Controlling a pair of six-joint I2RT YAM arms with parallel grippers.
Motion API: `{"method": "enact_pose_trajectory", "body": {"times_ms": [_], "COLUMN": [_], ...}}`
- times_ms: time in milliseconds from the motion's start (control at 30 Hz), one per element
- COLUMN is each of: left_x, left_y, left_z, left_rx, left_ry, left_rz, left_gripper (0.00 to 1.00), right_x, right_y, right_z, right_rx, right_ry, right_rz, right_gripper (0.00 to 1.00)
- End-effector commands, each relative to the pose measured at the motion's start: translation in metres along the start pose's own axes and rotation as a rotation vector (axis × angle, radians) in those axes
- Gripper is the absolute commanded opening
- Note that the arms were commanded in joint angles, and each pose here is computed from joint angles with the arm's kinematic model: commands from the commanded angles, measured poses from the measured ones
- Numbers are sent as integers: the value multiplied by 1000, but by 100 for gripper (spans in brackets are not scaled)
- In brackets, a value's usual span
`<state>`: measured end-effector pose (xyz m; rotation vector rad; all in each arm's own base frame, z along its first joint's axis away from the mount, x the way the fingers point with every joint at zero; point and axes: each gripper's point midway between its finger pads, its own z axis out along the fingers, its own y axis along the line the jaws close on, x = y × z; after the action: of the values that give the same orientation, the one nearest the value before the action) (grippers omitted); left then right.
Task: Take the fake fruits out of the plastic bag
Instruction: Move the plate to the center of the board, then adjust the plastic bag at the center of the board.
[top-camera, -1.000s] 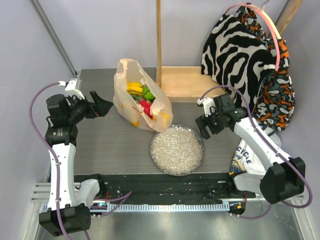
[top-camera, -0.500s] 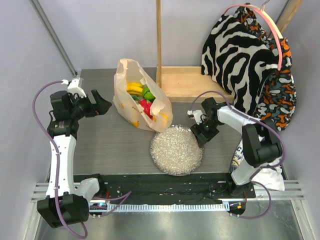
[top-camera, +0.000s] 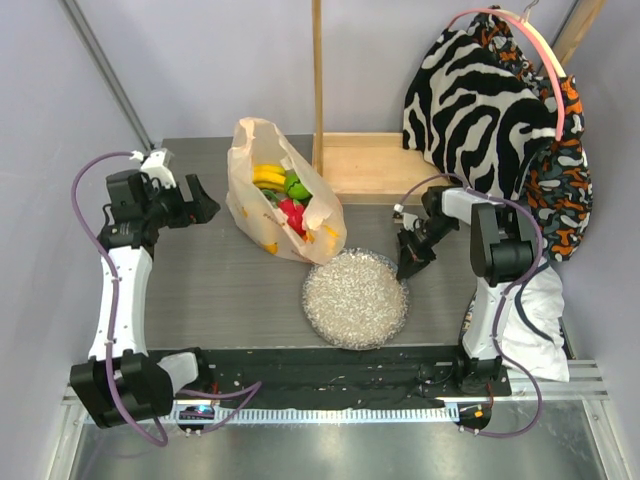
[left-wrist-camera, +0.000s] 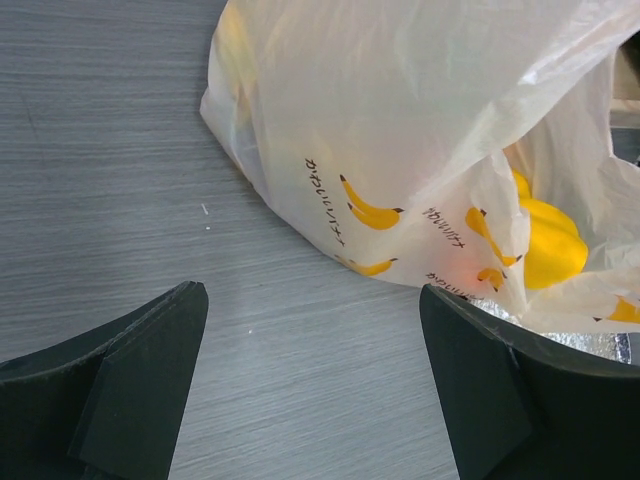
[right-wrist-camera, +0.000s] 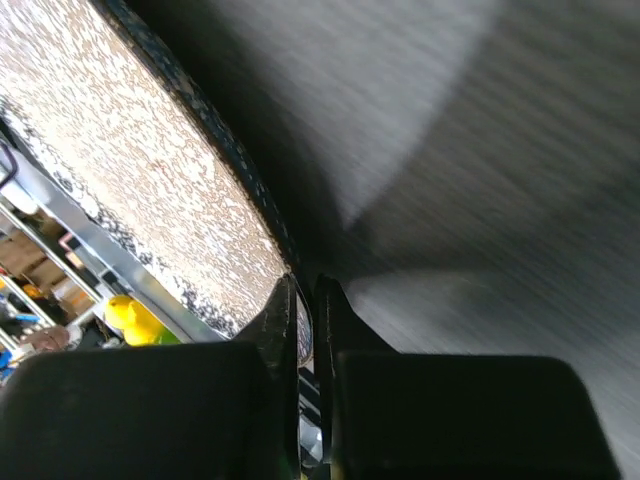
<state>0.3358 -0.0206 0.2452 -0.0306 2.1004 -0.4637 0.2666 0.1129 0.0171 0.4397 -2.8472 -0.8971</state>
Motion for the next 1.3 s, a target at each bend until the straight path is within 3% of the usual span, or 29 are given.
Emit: {"method": "enact_pose_trajectory", "body": {"times_ms": [0, 267, 400, 433, 500, 533, 600, 767, 967, 1000, 1100, 1267], "left_x": [-18, -21, -46, -52, -72, -79, -97, -155, -162, -156, -147, -134], "left_y": [1, 9, 4, 0, -19, -26, -41, -69, -89, -112, -123, -127], "left_z": [2, 16, 15, 14, 5, 2, -4, 2, 41, 47, 64, 70], "left_rx": [-7, -12, 3, 22, 96, 116, 137, 209, 215, 255, 240, 172], "left_ry": [-33, -16, -61, -74, -115, -128, -166, -278, -240, -223, -186, -159], "left_rz": [36, 36, 64, 81, 128, 143, 192, 164, 279, 305, 348, 412], "left_gripper": [92, 92, 92, 94, 96, 100, 100, 100, 98, 97, 93, 87], "right_x": [-51, -61, -62, -63, -68, -71, -76, -84, -82, -81, -77, -72], "right_y": [-35, -70, -70, -67, -44, -33, -3, 67, 167, 175, 197, 221], "right_z": [-27, -50, -59, -63, -85, -96, -127, -165, -148, -145, -137, -138], "right_rx": [127, 191, 227, 225, 202, 192, 198, 101, 89, 90, 20, -118], "right_ry": [-184, -252, -279, -290, -366, -407, -522, -673, -655, -662, -659, -635], "right_rz": [-27, 51, 50, 45, -8, -35, -125, -287, -589, -620, -602, -540], "right_gripper": [1, 1, 1, 16, 34, 54, 63, 71, 75, 83, 89, 88]}}
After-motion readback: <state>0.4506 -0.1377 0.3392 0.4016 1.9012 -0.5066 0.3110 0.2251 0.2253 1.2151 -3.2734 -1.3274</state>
